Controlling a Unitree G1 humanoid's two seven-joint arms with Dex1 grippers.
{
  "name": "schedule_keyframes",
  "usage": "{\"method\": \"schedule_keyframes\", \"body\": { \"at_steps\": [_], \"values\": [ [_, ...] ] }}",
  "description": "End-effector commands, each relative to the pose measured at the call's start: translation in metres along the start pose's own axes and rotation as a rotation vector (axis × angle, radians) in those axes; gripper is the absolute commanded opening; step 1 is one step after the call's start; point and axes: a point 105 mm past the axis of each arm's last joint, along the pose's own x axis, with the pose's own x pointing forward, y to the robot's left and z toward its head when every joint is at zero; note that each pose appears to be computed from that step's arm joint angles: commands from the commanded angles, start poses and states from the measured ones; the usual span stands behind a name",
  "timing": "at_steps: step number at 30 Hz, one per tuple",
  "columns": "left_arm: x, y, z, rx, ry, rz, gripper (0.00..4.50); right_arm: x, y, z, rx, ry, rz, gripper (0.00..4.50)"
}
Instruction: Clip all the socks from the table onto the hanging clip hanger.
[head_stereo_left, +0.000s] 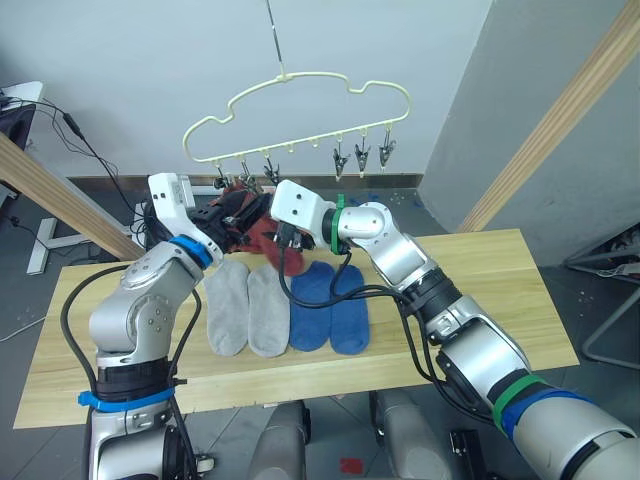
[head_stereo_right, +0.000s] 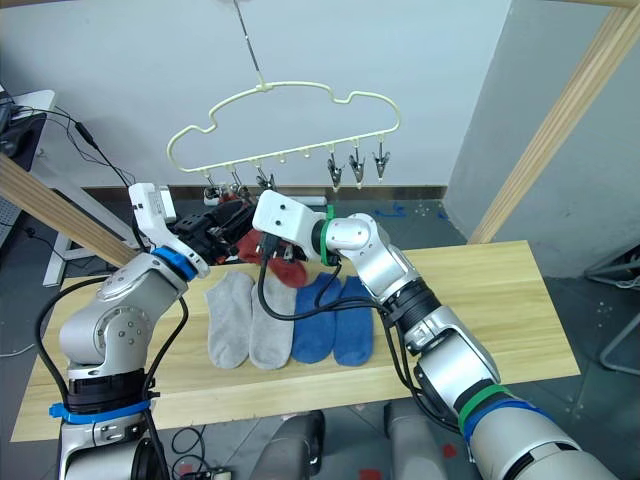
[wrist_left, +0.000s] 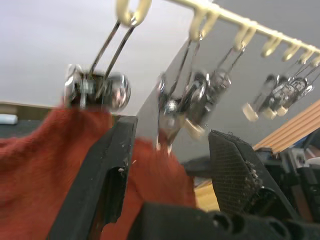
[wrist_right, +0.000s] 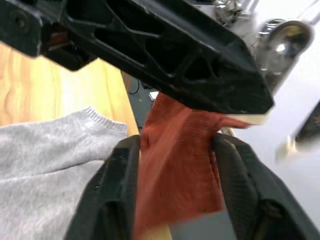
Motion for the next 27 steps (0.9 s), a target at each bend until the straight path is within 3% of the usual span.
{"method": "schedule_keyframes", "body": {
  "at_steps": [1, 10, 16, 27],
  "values": [
    [-0.006, -0.008, 0.014, 0.106, -0.048, -0.019, 2.57, -0.010, 0.003, 0.012, -0.071, -0.048, 0.013, 2.12],
    [-0.009, -0.027, -0.003, 0.436, -0.094, -0.057, 2.57, -0.079, 0.007, -0.006, -0.008, -0.012, 0.017, 2.12],
    [-0.001, -0.025, -0.004, 0.474, -0.177, 0.048, 2.57, -0.123, -0.007, -0.007, 0.049, 0.022, -0.083, 2.12],
    [0.010, -0.026, -0.011, 0.458, -0.229, 0.115, 2.57, -0.162, -0.022, 0.000, 0.079, 0.021, -0.189, 2.12]
  ]
}}
